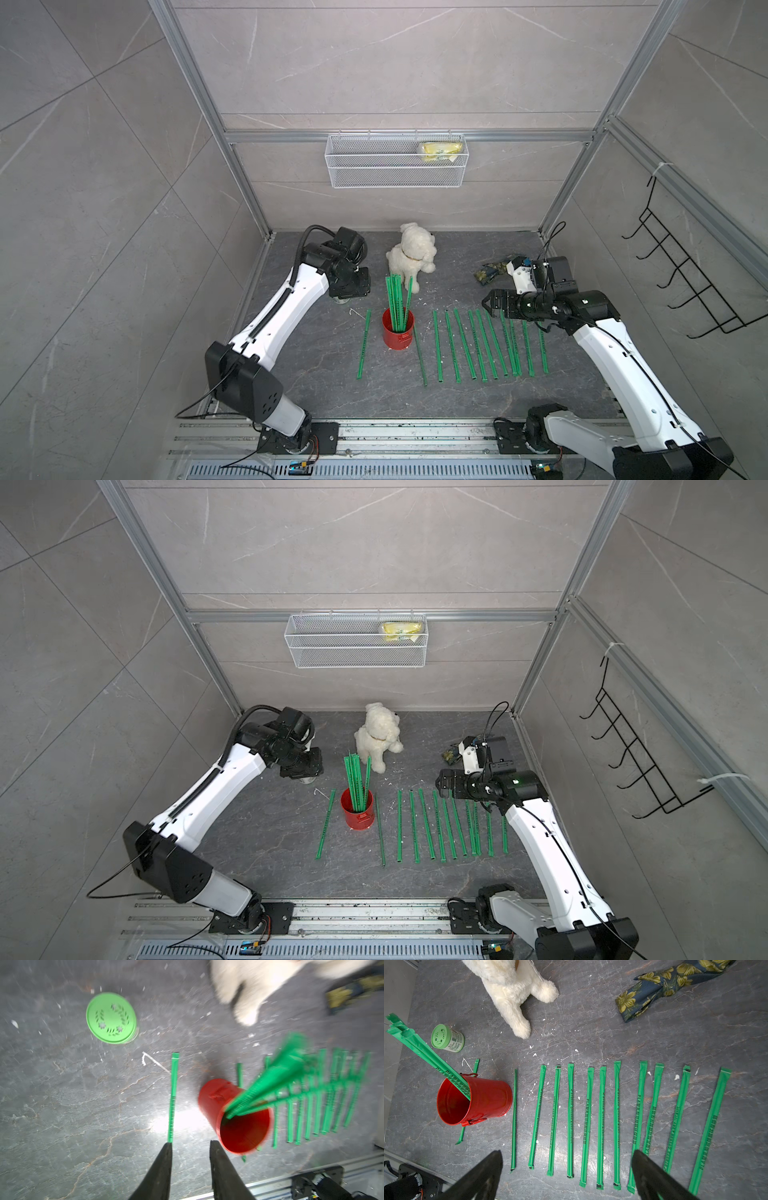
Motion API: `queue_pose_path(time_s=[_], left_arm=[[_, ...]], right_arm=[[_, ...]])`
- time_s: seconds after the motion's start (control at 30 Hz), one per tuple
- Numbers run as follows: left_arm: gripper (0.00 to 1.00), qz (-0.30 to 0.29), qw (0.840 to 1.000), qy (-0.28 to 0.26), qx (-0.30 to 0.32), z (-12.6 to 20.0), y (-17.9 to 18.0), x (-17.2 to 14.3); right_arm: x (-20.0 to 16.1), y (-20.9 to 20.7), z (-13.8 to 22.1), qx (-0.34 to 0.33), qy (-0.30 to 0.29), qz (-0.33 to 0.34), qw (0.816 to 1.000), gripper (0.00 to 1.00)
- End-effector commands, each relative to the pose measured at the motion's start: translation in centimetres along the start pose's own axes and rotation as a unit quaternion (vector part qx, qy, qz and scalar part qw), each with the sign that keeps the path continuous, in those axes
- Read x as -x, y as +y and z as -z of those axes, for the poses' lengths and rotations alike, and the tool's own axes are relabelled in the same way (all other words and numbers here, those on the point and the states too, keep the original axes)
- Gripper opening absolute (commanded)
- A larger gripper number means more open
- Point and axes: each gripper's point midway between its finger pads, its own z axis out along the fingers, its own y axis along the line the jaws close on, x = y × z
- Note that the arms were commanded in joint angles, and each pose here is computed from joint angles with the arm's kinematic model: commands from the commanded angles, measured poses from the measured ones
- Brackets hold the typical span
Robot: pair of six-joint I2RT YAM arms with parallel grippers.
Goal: Take the straws out of the storage container
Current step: Place the straw at the center of the board, then pick up the straw from the container.
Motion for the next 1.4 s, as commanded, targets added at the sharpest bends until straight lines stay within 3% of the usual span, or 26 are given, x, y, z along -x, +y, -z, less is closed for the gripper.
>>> queue_pose_path(time_s=[0.0,0.3,0.77,1.37], left_arm=[[0.42,-0.027,0.999,-0.012,-0.027,1.2,-3.0,-0.4],[0.52,-0.128,0.991,-0.023,-0.044,-1.4,-8.3,-1.7],[0.53,-0.142,0.989,0.010,-0.030,-7.4,-10.0,-0.8],[0.40,-0.147,0.988,0.028,-0.026,-9.5,-10.5,-0.6]], right_arm=[[0.8,0.5,0.7,0.006,-0.016,-0.004,1.000,1.00],[0.7,0.5,0.4,0.006,-0.011,-0.005,1.000,1.00],[0.2,0.1,0.1,-0.004,0.000,-0.004,1.000,1.00],[0.1,-0.1,-0.3,-0.008,0.005,0.000,1.000,1.00]])
